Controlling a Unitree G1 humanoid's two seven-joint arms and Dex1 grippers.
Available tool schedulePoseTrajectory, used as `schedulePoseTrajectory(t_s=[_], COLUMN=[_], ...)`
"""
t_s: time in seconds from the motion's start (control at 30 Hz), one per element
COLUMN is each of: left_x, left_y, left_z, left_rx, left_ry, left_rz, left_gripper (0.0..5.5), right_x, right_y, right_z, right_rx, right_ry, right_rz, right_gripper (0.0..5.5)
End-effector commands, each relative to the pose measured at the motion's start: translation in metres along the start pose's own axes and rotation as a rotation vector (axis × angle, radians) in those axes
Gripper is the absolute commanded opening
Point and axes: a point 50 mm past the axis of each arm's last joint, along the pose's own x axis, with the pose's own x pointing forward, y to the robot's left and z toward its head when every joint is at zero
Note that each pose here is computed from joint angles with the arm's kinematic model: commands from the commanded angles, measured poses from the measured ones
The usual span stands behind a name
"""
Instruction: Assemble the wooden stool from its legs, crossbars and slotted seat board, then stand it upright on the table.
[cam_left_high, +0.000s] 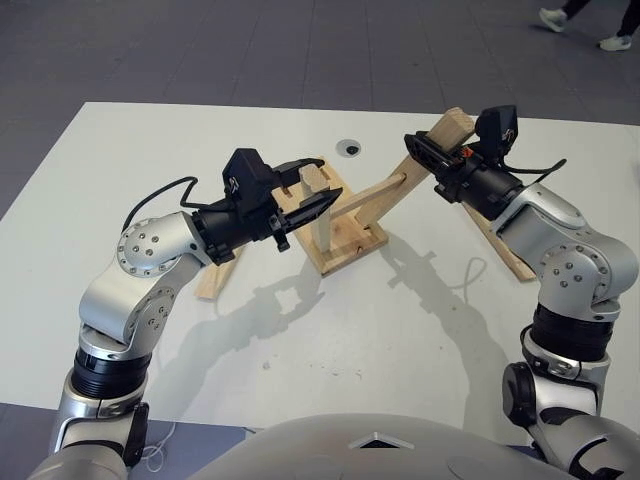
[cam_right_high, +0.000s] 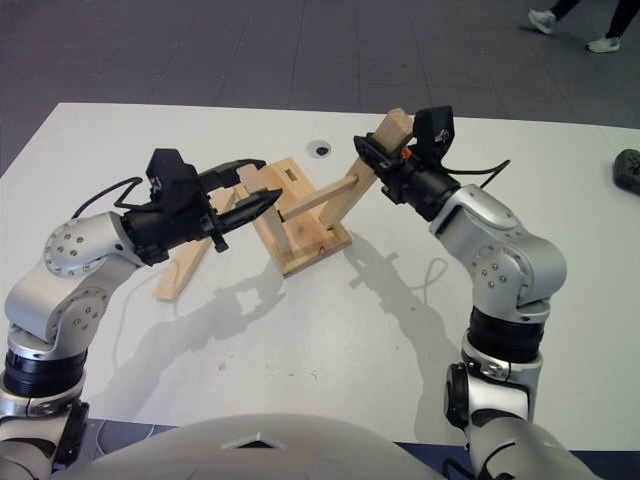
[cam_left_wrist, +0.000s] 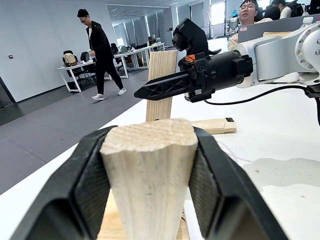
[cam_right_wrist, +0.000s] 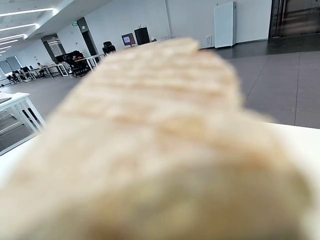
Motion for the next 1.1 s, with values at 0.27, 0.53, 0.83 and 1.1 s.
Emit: schedulePoseTrajectory(t_s=[0.27, 0.53, 0.83, 1.1], left_x=[-0.001, 0.002, 0.003, 0.004], left_y=[-0.002, -0.003, -0.004, -0.003], left_z=[-0.026, -0.027, -0.03, -0.03], left_rx=[-0.069, -0.068, -0.069, -0.067], left_ry=[0.133, 0.13, 0.127, 0.125], left_rz=[-0.009, -0.005, 0.008, 0.005], left_gripper=[2.03, 2.03, 2.03, 2.03], right_x=[0.003, 0.017, 0.028, 0.026], right_y=[0.014, 0.007, 0.013, 0.007], right_z=[-0.011, -0.033, -0.065, -0.085], right_rx=[0.037, 0.073, -0.086, -0.052], right_ry=[0.118, 0.299, 0.49, 0.533], right_rz=[0.051, 0.046, 0.109, 0.072], right_gripper=[1.03, 1.03, 1.04, 1.05])
